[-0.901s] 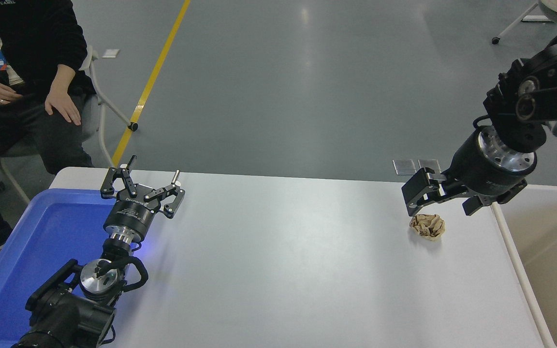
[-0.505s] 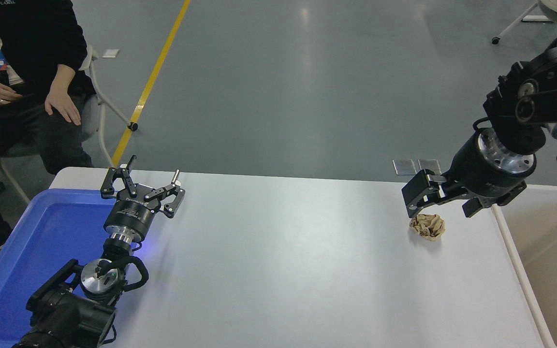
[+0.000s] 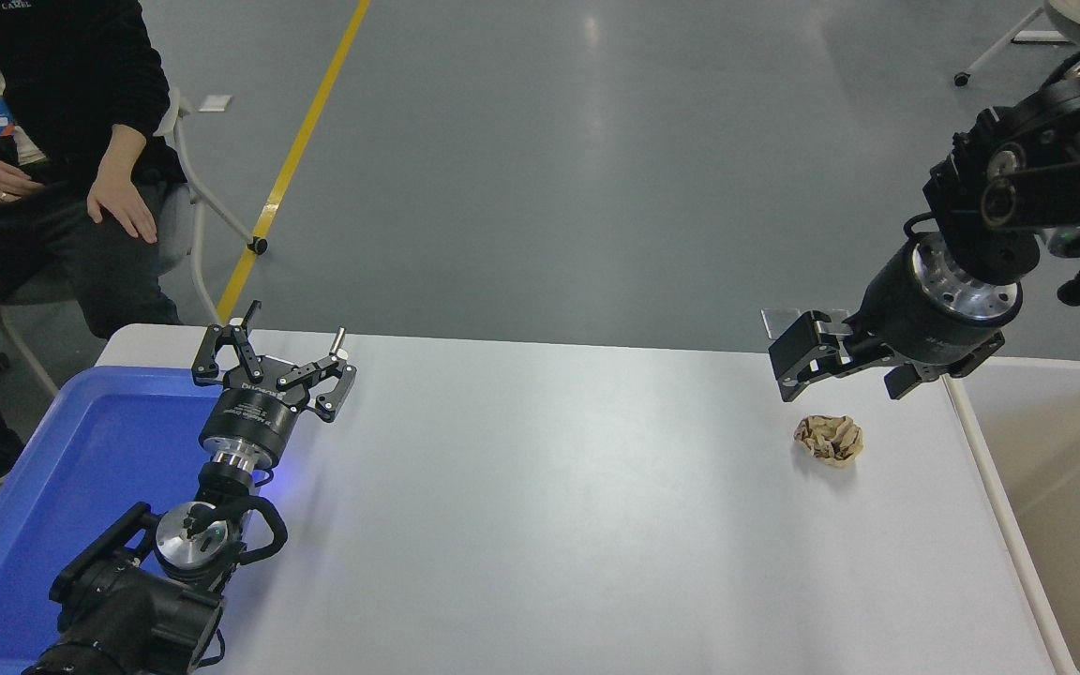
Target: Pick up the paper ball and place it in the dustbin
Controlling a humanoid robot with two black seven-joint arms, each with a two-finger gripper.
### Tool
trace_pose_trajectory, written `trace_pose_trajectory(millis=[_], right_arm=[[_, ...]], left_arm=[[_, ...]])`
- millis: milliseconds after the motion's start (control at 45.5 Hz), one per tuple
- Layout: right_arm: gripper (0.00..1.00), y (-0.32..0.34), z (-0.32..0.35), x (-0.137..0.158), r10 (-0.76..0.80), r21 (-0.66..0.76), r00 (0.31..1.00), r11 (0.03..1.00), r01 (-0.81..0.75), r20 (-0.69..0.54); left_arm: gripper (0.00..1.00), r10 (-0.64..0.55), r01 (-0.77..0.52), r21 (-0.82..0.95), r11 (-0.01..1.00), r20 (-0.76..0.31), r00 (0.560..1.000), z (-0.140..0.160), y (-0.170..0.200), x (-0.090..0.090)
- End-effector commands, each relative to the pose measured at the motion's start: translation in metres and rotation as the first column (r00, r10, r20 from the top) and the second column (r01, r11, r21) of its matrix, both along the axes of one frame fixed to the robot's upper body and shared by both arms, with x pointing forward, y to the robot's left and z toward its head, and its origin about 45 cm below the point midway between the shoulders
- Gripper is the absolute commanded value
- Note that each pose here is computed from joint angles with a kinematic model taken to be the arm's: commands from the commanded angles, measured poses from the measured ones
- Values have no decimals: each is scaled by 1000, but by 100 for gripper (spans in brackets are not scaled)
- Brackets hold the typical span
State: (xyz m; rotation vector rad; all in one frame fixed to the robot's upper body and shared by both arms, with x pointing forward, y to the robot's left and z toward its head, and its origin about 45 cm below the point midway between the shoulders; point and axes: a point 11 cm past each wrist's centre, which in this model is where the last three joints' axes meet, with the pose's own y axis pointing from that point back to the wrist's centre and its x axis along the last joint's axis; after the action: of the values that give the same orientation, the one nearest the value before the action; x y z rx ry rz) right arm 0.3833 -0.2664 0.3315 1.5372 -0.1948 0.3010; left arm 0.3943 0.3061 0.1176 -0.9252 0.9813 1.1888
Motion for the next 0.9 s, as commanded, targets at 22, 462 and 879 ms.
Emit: trace_pose_trajectory(millis=[22, 462, 879], right_arm=[[100, -43, -28, 57, 20, -56, 969, 998, -7, 247], [100, -93, -137, 84, 25, -85, 875, 996, 18, 483], [100, -96, -244, 35, 52, -126, 892, 992, 5, 449]], left_arm=[[99, 0, 0, 0, 1000, 1, 1000, 0, 0, 0], [99, 0, 0, 0, 1000, 1, 1000, 0, 0, 0], [99, 1, -1, 0, 1000, -1, 1000, 0, 0, 0]])
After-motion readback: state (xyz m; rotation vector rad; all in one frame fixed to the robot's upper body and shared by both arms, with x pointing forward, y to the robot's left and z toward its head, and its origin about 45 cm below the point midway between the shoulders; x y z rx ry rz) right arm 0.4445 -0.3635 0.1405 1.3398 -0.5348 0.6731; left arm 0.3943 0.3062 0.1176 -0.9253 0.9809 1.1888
